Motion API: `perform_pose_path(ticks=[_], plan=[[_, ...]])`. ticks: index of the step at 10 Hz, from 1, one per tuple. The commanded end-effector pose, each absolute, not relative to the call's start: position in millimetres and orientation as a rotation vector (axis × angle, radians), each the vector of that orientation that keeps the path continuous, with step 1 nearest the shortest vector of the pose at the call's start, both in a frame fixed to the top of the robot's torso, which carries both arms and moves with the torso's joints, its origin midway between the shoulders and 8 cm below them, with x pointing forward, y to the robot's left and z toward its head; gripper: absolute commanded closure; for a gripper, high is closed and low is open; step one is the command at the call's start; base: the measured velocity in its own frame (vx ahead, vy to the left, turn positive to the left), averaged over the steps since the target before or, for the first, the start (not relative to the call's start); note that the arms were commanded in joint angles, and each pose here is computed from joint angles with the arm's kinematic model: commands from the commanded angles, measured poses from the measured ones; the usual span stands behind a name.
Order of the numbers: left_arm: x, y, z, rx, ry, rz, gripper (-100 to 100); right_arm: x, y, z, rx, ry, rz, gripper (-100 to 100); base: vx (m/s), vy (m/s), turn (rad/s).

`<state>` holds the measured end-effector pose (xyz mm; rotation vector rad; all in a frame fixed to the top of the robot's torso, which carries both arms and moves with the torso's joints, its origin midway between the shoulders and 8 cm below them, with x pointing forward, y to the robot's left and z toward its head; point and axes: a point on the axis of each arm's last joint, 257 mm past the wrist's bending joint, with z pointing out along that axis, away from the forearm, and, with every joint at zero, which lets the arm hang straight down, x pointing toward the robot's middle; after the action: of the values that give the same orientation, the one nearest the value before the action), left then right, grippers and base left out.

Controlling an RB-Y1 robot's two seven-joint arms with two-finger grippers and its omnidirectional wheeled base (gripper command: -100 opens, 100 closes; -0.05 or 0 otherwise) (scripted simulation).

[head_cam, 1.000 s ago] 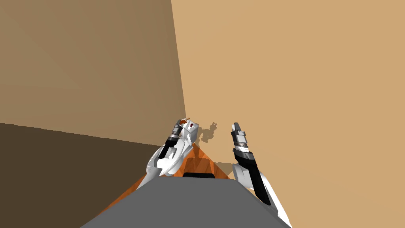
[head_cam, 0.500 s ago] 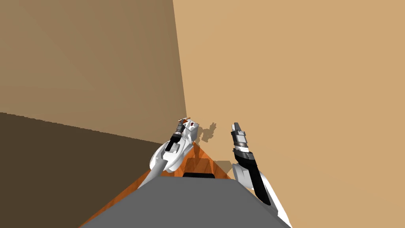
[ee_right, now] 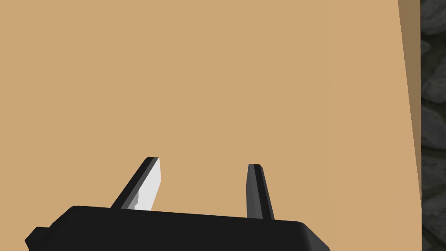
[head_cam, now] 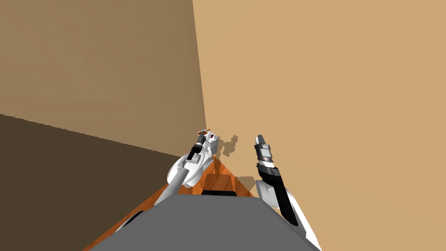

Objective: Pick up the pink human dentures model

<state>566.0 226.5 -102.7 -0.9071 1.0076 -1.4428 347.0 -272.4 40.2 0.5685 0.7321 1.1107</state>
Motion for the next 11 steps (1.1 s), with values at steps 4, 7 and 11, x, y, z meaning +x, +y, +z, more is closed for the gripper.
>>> perform_pose_path(ticks=[4, 7, 11], plan=[[601.7, 217.8, -122.8, -1.016, 1.056, -1.446, -100, 347.0, -272.4, 40.2, 0.569, 0.732, 1.111, 0, -0.018, -0.021, 0.037], [616.3, 215.3, -134.9, -1.068, 1.083, -1.44, -100, 347.0, -272.4, 40.2, 0.568, 0.732, 1.111, 0, -0.003, -0.015, 0.025], [640.3, 211.5, -156.3, -1.173, 1.129, -1.425, -100, 347.0, -272.4, 40.2, 0.569, 0.732, 1.111, 0, 0.005, -0.029, 0.046]])
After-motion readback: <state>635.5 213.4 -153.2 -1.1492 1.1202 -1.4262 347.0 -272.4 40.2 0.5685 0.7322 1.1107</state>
